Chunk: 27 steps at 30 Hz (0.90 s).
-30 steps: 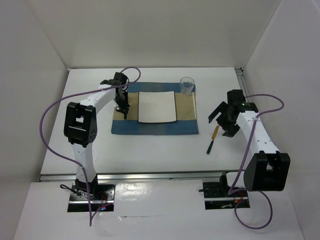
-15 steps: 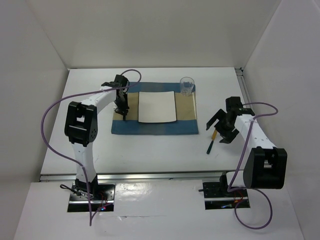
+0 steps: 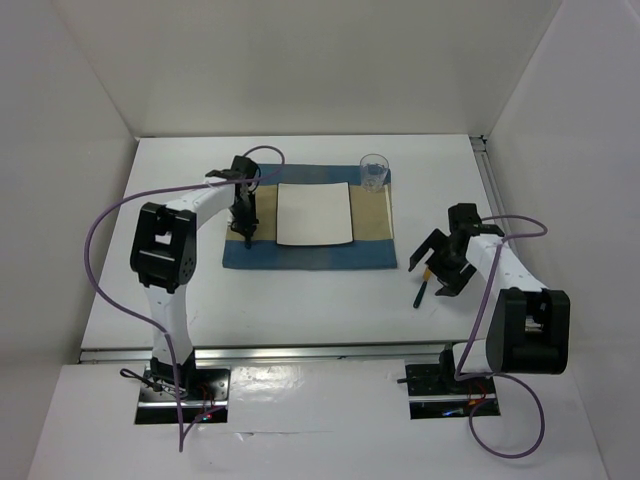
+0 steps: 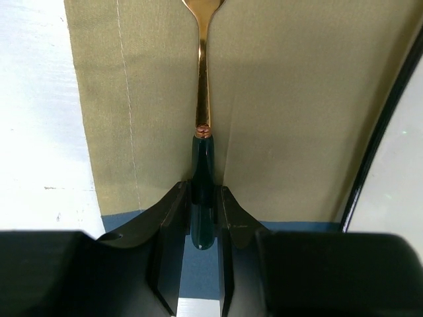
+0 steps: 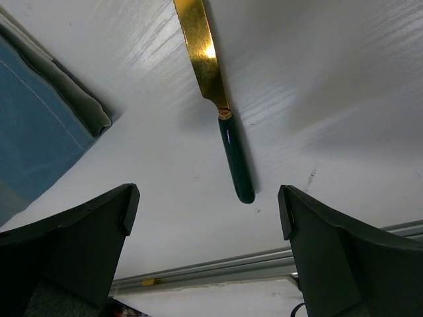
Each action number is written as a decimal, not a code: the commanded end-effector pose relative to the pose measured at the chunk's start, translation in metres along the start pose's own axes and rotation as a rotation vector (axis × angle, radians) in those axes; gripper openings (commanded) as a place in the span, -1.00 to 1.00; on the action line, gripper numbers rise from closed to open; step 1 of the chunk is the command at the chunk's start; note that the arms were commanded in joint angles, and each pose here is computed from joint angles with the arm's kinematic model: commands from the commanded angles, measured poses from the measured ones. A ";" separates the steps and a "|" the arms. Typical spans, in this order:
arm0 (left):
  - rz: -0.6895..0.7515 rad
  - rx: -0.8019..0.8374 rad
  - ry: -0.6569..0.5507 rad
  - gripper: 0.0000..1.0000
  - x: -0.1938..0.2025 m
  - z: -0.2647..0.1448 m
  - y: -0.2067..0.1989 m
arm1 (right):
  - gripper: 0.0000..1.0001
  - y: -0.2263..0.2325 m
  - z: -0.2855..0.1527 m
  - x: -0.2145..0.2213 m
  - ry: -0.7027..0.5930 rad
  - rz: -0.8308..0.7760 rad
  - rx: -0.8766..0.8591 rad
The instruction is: Set the dinner table for one person
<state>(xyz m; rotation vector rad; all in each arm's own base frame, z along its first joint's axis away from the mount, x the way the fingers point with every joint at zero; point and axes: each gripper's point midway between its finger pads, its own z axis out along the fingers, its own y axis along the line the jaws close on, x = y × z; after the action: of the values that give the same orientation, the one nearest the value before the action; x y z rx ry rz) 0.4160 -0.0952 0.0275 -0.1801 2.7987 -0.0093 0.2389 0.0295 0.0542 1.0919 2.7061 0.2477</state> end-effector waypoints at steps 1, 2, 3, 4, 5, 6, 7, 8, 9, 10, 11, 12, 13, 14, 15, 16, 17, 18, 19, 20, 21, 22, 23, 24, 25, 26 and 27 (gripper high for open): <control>0.016 -0.075 0.018 -0.62 0.007 0.009 0.007 | 1.00 0.001 0.006 -0.003 -0.006 -0.011 -0.015; 0.016 -0.086 0.018 -0.57 0.006 0.007 0.009 | 1.00 0.001 0.006 -0.003 -0.006 -0.011 -0.015; 0.016 -0.086 0.018 -0.53 0.006 0.007 0.009 | 1.00 0.001 0.006 -0.003 -0.006 -0.011 -0.015; 0.016 -0.086 0.018 -0.50 0.006 0.007 0.009 | 1.00 0.002 0.008 -0.004 -0.006 -0.011 -0.015; 0.016 -0.086 0.018 -0.46 0.006 0.007 0.009 | 1.00 0.001 0.010 -0.003 0.001 -0.021 -0.009; 0.015 -0.083 0.009 -0.44 0.004 0.004 0.008 | 1.00 0.001 0.010 -0.003 0.001 -0.021 -0.009; 0.014 -0.079 -0.001 -0.41 0.001 0.000 0.008 | 1.00 0.001 0.012 -0.004 0.001 -0.021 -0.009; 0.022 -0.076 -0.001 -0.22 0.003 0.000 0.004 | 1.00 0.002 0.015 -0.005 0.004 -0.021 -0.007; 0.022 -0.084 -0.006 -0.13 0.002 -0.004 0.006 | 1.00 -0.002 0.017 -0.002 0.012 -0.030 0.000; 0.030 -0.080 -0.017 -0.13 -0.003 -0.006 0.005 | 1.00 -0.005 0.020 -0.002 0.014 -0.029 0.018; 0.028 -0.077 -0.025 -0.11 -0.004 -0.009 0.005 | 1.00 -0.005 0.023 -0.003 0.019 -0.029 0.022; 0.028 -0.077 -0.025 -0.08 -0.006 -0.012 0.004 | 1.00 -0.004 0.023 -0.004 0.012 -0.038 0.017; 0.026 -0.072 -0.039 -0.08 -0.011 -0.020 0.003 | 1.00 -0.005 0.026 -0.003 0.021 -0.037 0.024; 0.023 -0.064 -0.061 0.09 -0.018 -0.026 0.001 | 1.00 -0.005 0.028 -0.004 0.022 -0.037 0.024; 0.034 -0.068 -0.051 0.32 -0.015 -0.026 0.002 | 0.98 -0.005 0.028 -0.004 0.022 -0.037 0.024; 0.032 -0.064 -0.062 0.35 -0.019 -0.033 0.002 | 0.98 -0.006 0.031 -0.003 0.031 -0.036 0.032; 0.030 -0.059 -0.073 0.35 -0.021 -0.038 0.001 | 0.95 -0.007 0.033 -0.002 0.040 -0.035 0.040; 0.029 -0.055 -0.085 0.35 -0.025 -0.040 0.000 | 0.89 -0.005 0.032 -0.005 0.034 -0.045 0.034; 0.029 -0.056 -0.082 0.35 -0.024 -0.044 0.001 | 0.85 -0.007 0.034 -0.005 0.035 -0.045 0.047; 0.029 -0.056 -0.083 0.35 -0.026 -0.047 0.001 | 0.83 -0.008 0.034 -0.006 0.029 -0.045 0.054; 0.027 -0.036 -0.099 0.35 -0.030 -0.053 -0.003 | 0.79 -0.008 0.034 -0.006 0.029 -0.045 0.054; 0.027 -0.035 -0.099 0.35 -0.030 -0.058 -0.002 | 0.75 -0.010 0.036 -0.005 0.029 -0.045 0.054; 0.027 -0.024 -0.095 0.35 -0.030 -0.061 -0.004 | 0.71 -0.010 0.036 -0.005 0.029 -0.045 0.054; 0.025 -0.019 -0.107 0.35 -0.033 -0.068 -0.005 | 0.68 -0.012 0.037 -0.002 0.036 -0.044 0.060; 0.022 -0.011 -0.130 0.35 -0.039 -0.079 -0.006 | 0.64 -0.015 0.038 0.001 0.044 -0.033 0.067; 0.022 0.002 -0.134 0.35 -0.040 -0.085 -0.008 | 0.56 -0.012 0.039 0.000 0.042 -0.033 0.053; 0.018 0.014 -0.168 0.35 -0.048 -0.097 -0.009 | 0.51 -0.014 0.040 0.003 0.048 -0.032 0.059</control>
<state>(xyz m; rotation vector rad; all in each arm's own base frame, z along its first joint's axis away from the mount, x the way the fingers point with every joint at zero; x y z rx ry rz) 0.4225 -0.0948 0.0766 -0.1653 2.7451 0.0573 0.2356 0.0274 0.0168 1.0627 2.8099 0.1989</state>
